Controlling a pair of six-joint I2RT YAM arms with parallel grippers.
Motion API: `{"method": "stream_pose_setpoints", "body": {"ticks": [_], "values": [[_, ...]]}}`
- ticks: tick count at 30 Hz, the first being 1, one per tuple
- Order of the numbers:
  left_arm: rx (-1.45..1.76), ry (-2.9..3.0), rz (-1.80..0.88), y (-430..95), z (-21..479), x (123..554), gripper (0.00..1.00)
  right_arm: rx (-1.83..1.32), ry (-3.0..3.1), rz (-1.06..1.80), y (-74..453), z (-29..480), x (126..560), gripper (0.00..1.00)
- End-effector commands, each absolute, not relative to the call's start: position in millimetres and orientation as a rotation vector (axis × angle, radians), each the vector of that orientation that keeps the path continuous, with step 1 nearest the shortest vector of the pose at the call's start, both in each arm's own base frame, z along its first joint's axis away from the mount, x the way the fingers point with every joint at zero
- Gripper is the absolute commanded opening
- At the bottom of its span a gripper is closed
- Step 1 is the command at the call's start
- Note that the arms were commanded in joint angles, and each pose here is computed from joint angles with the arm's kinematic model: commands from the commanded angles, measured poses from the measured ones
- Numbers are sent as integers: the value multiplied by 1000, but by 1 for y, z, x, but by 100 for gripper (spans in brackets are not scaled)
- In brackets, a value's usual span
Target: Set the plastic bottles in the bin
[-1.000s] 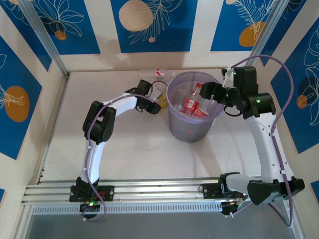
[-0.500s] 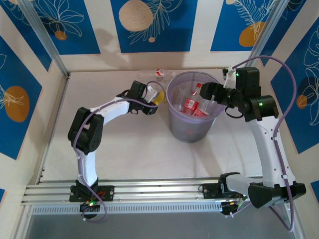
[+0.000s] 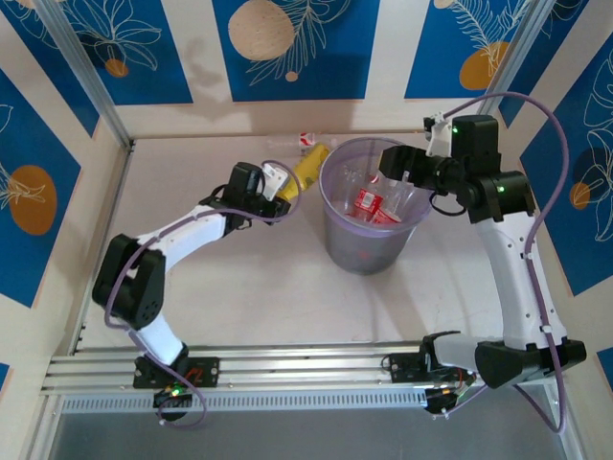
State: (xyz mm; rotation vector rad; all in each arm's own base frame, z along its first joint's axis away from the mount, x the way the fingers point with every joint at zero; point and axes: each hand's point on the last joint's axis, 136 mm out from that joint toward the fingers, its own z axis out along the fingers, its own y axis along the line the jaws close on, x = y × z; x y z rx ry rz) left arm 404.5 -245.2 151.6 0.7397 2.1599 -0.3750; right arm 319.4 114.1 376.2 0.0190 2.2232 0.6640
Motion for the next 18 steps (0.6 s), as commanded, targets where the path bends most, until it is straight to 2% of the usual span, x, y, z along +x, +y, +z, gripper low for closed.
{"method": "stream_pose_setpoints", "body": {"ticks": [1, 8, 12, 18], "values": [[566, 2128, -313, -220, 179, 408, 0, -55, 2183, 693, 129, 391, 323, 78], [264, 2115, -333, -180, 208, 386, 0, -153, 2149, 745, 165, 403, 333, 78], [193, 2039, -507, -186, 228, 367, 0, -218, 2142, 804, 197, 403, 341, 78], [175, 1960, -697, -195, 244, 341, 0, -389, 2126, 908, 272, 401, 340, 78]]}}
